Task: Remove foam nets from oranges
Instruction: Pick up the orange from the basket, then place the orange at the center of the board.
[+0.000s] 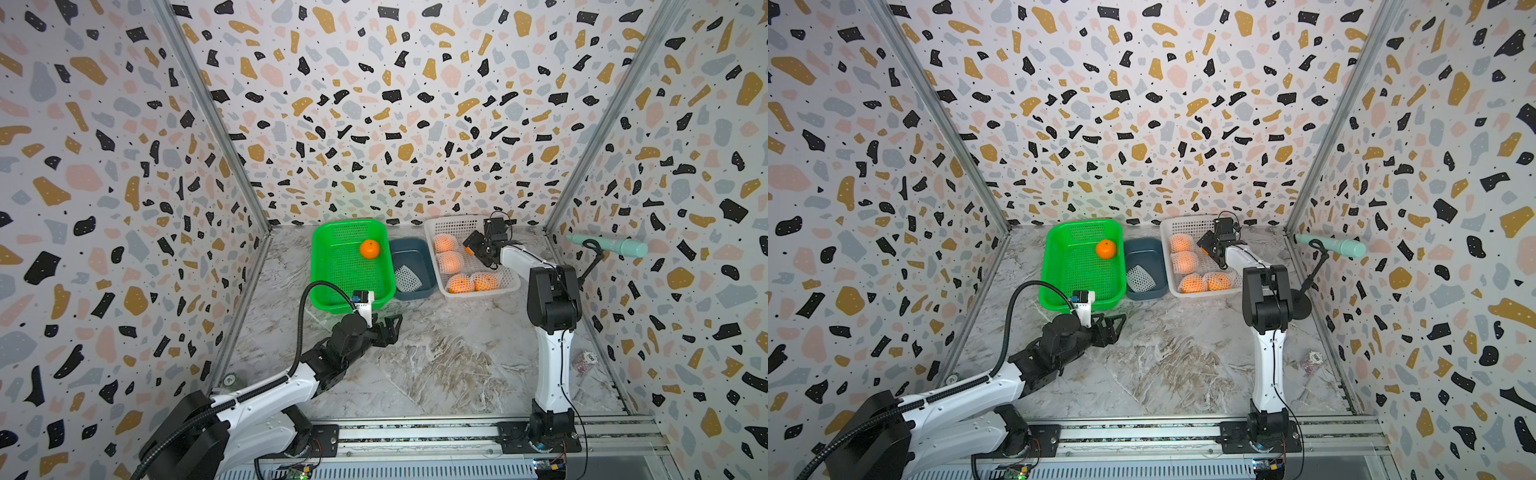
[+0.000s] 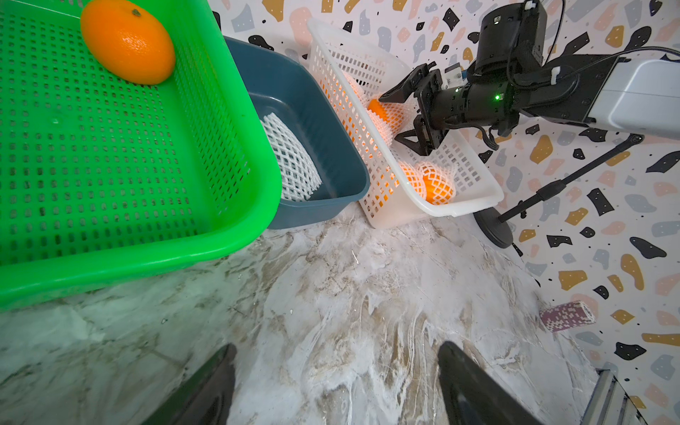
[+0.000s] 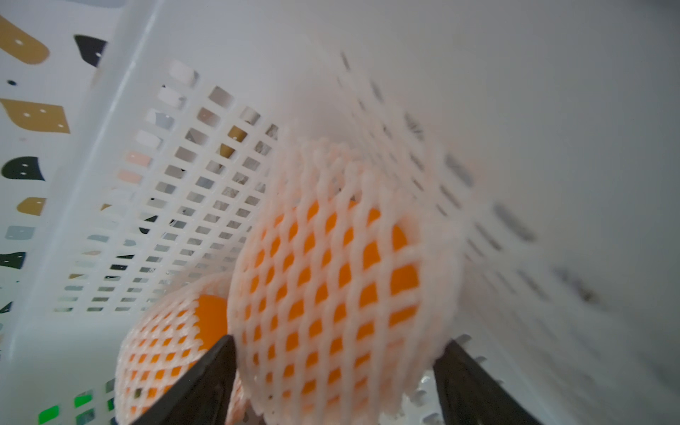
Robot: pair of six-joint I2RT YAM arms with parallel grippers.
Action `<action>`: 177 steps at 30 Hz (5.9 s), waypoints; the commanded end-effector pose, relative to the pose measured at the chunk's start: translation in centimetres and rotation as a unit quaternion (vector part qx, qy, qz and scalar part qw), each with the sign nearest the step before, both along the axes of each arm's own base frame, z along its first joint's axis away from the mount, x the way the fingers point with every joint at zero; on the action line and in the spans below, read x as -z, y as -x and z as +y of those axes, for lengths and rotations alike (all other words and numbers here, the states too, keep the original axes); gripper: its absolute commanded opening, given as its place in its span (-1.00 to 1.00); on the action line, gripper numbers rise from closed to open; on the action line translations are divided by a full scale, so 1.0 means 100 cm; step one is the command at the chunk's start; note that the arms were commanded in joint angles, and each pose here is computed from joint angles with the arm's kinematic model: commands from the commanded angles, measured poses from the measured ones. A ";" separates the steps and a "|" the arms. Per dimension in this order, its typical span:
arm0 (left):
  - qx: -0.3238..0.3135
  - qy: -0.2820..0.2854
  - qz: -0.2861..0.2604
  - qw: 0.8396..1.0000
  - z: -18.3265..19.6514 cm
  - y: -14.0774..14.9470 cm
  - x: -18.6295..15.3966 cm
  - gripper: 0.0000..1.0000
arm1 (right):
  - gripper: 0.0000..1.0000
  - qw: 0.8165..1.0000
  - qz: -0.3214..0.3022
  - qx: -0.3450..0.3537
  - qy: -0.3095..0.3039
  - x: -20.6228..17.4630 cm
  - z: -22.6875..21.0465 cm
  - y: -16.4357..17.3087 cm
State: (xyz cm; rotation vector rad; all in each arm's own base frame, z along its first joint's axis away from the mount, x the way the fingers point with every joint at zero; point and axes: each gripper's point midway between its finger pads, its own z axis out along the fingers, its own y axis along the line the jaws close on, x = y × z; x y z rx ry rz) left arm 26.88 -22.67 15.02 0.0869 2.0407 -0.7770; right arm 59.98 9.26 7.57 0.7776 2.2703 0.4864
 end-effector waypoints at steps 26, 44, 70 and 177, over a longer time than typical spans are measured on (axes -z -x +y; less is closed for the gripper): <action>0.006 -0.012 -0.009 1.000 0.000 0.001 0.004 0.75 | 0.84 0.999 0.014 0.024 0.045 -0.005 0.002 -0.019; 0.011 -0.016 -0.007 1.000 -0.003 0.000 0.008 0.75 | 0.81 0.997 0.042 0.020 0.059 0.012 0.004 -0.022; 0.015 -0.019 -0.003 1.000 -0.002 0.002 0.011 0.76 | 0.66 0.999 0.033 0.018 0.035 0.014 -0.002 -0.020; 0.010 -0.040 -0.019 0.999 -0.008 -0.012 -0.008 0.76 | 0.66 0.906 -0.125 -0.399 0.064 -0.133 0.137 0.228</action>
